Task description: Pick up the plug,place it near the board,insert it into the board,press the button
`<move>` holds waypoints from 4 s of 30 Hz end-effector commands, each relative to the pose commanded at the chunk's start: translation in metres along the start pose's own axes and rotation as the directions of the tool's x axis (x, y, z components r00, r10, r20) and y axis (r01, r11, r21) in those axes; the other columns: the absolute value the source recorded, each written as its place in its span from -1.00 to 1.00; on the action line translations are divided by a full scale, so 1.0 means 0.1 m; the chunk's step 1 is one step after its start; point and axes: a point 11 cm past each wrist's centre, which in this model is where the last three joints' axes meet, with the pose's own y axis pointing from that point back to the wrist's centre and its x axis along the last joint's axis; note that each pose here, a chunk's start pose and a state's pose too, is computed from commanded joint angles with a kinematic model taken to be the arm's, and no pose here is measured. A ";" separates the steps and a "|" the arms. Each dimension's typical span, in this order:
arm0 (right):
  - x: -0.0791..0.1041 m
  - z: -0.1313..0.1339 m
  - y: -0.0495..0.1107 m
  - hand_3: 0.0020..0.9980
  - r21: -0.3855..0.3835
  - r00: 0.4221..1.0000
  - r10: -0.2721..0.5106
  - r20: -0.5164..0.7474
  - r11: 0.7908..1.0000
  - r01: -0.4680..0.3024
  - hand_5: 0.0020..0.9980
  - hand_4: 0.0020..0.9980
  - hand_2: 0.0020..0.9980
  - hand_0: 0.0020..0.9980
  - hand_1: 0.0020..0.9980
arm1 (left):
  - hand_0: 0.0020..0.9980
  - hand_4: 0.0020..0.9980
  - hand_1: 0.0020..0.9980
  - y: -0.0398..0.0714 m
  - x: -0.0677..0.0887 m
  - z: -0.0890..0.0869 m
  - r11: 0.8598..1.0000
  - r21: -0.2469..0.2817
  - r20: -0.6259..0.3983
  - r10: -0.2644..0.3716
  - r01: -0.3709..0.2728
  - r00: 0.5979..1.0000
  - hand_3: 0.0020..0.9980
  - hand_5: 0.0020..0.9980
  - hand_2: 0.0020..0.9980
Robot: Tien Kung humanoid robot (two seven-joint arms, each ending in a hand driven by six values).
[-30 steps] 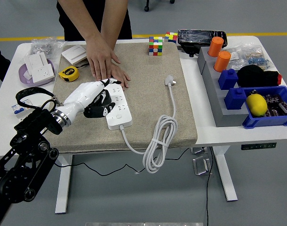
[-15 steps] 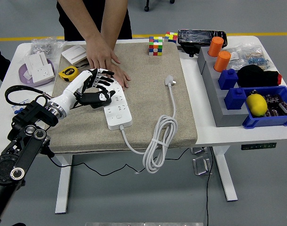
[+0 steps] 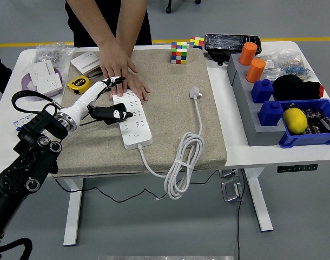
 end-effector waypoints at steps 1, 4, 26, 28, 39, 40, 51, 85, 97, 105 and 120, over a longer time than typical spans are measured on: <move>0.00 0.00 0.00 0.55 0.001 1.000 0.000 0.000 1.000 0.000 1.00 1.00 0.49 0.67 0.52 | 0.73 1.00 0.80 -0.01 0.00 -0.02 1.000 0.007 0.036 0.000 0.000 0.999 0.72 -0.62 0.71; 0.01 -0.01 0.00 0.55 0.000 1.000 0.002 0.001 1.000 -0.002 1.00 1.00 0.49 0.67 0.52 | 0.73 1.00 0.80 -0.02 -0.01 -0.07 1.000 0.021 0.131 -0.004 0.001 0.991 0.72 -0.62 0.71; 0.01 -0.04 0.00 0.55 0.004 1.000 0.002 0.008 1.000 -0.002 1.00 1.00 0.49 0.67 0.52 | 0.61 1.00 0.67 -0.04 -0.05 -0.35 0.990 0.135 0.217 0.001 -0.031 0.976 0.56 0.16 0.52; 0.01 -0.05 0.00 0.55 0.004 1.000 0.002 0.009 1.000 -0.002 1.00 1.00 0.49 0.67 0.52 | 0.61 1.00 0.67 -0.04 -0.05 -0.35 0.990 0.135 0.217 0.002 -0.032 0.976 0.56 0.16 0.52; 0.01 -0.05 0.00 0.56 0.006 1.000 0.002 0.010 1.000 -0.002 1.00 1.00 0.49 0.67 0.52 | 0.56 1.00 0.57 -0.05 -0.07 -0.36 0.989 0.144 0.258 -0.015 -0.023 0.966 0.44 0.22 0.40; 0.01 -0.05 0.00 0.56 0.006 1.000 0.002 0.011 1.000 -0.002 1.00 1.00 0.49 0.67 0.52 | 0.56 1.00 0.57 -0.05 -0.07 -0.36 0.989 0.143 0.267 -0.016 -0.023 0.964 0.44 0.22 0.40; 0.01 -0.05 0.00 0.56 0.005 1.000 0.001 0.014 1.000 -0.002 1.00 1.00 0.49 0.67 0.52 | 0.53 0.97 0.52 -0.06 -0.05 -0.35 0.990 0.131 0.299 0.008 -0.050 0.954 0.16 -0.03 0.26; 0.01 -0.04 0.00 0.55 0.003 1.000 0.002 0.010 1.000 -0.002 1.00 1.00 0.49 0.67 0.52 | 0.22 0.12 0.07 -0.04 -0.02 -0.36 0.990 0.099 0.311 0.060 -0.095 0.948 0.03 -0.80 -0.01; 0.00 -0.04 0.01 0.55 0.002 1.000 -0.001 0.018 1.000 0.001 1.00 1.00 0.49 0.67 0.52 | 0.19 0.05 0.08 -0.01 0.04 -0.34 0.990 0.091 0.299 0.074 -0.106 0.952 0.01 -0.91 -0.02; -0.01 -0.04 0.00 0.55 0.000 1.000 -0.001 0.023 1.000 0.001 1.00 1.00 0.49 0.67 0.52 | 0.18 0.03 0.07 0.08 0.17 -0.24 0.988 0.059 0.280 0.121 -0.143 0.952 -0.01 -0.92 -0.04; -0.01 -0.01 0.00 0.55 -0.004 1.000 -0.001 0.020 1.000 0.001 1.00 1.00 0.49 0.67 0.52 | 0.16 -0.01 0.07 0.29 0.33 -0.56 0.973 0.115 0.261 0.164 -0.200 0.951 0.00 -0.93 -0.03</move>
